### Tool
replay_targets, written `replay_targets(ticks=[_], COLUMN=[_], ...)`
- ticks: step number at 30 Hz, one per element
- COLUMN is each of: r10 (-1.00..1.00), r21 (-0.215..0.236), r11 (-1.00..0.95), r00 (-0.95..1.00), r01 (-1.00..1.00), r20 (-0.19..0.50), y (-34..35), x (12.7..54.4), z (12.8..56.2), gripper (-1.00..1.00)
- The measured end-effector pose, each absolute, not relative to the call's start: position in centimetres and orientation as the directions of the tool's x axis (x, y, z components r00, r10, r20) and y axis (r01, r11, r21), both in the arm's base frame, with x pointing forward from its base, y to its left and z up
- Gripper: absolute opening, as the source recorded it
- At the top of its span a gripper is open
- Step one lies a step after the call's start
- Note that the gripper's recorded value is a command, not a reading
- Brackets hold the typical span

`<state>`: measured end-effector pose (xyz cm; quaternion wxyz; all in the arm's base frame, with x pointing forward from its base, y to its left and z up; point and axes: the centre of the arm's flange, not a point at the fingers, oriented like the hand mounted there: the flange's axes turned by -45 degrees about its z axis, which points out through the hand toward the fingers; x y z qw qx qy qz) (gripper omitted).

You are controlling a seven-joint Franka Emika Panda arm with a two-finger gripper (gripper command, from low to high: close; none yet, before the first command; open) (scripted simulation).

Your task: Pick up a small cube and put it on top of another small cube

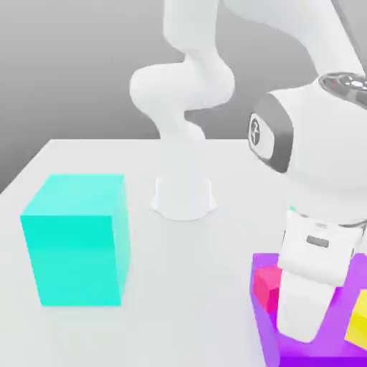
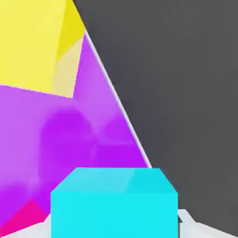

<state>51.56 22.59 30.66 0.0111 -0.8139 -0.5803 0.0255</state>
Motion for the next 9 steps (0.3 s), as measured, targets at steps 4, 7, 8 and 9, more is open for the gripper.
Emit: replay_targets(ticks=[4,7,8,9], r10=[0.967,0.968,0.968,0.968], r21=[-0.009,-0.005,-0.005,-0.005], r11=[-0.253,-0.249,-0.249,-0.249], r00=[0.253,0.249,0.249,0.249], r01=[0.967,0.968,0.968,0.968], r20=[-0.002,0.000,0.000,0.000], y=[26.6,26.8,26.8,26.8], x=[51.3,51.3,51.3,51.3], z=[31.1,28.5,28.5,28.5], gripper=[-1.00,1.00,1.00,1.00])
